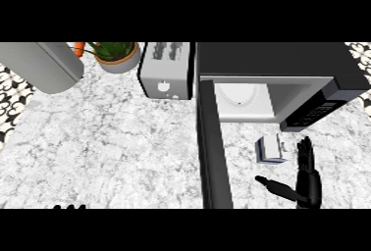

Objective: Pick up the milk, place it into the microwave and close the microwave

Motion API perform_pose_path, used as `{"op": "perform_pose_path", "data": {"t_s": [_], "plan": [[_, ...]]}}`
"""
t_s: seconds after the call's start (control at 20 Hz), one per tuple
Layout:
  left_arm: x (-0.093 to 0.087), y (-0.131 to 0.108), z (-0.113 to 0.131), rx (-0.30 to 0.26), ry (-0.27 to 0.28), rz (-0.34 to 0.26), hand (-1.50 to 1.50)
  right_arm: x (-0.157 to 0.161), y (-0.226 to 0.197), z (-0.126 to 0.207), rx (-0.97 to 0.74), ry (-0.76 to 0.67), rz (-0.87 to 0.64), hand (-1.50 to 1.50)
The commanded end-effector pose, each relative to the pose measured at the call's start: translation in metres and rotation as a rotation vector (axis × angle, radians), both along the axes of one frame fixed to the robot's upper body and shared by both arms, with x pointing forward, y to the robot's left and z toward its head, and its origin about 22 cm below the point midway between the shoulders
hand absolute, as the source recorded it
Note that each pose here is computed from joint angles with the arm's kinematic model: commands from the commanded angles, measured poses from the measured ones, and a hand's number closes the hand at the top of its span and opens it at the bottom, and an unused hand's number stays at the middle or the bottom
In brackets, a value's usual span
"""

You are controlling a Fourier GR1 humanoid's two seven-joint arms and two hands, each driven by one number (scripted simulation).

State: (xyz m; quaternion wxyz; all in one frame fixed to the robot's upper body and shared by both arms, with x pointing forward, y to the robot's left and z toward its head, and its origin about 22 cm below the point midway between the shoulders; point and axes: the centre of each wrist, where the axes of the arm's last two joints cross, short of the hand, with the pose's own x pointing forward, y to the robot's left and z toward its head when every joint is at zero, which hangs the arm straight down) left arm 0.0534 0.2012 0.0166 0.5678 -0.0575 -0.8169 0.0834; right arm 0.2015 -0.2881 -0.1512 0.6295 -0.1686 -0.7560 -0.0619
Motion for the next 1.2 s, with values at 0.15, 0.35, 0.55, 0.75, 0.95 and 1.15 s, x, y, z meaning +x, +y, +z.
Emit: {"op": "perform_pose_path", "data": {"t_s": [0.15,0.35,0.55,0.75,0.95,1.15], "plan": [[-0.012,0.019,0.013,0.001,-0.011,-0.005,-1.5,0.005,-0.024,-0.003,-0.002,-0.029,0.036,-1.5],[-0.014,-0.006,0.01,-0.02,-0.006,0.001,-1.5,0.021,-0.01,-0.007,-0.019,-0.043,0.062,-1.5],[0.002,0.003,0.007,-0.004,0.016,-0.015,-1.5,0.026,0.018,-0.017,-0.008,-0.046,0.076,-1.5],[-0.014,0.013,-0.015,-0.005,-0.001,0.005,-1.5,0.032,0.006,-0.013,0.039,-0.038,0.077,-1.5],[-0.016,0.001,0.006,-0.005,0.005,-0.001,-1.5,0.041,0.016,-0.013,0.017,-0.036,0.031,-1.5],[-0.017,0.005,0.003,-0.007,0.01,-0.017,-1.5,0.049,0.033,-0.011,-0.039,-0.043,-0.052,1.5]]}}
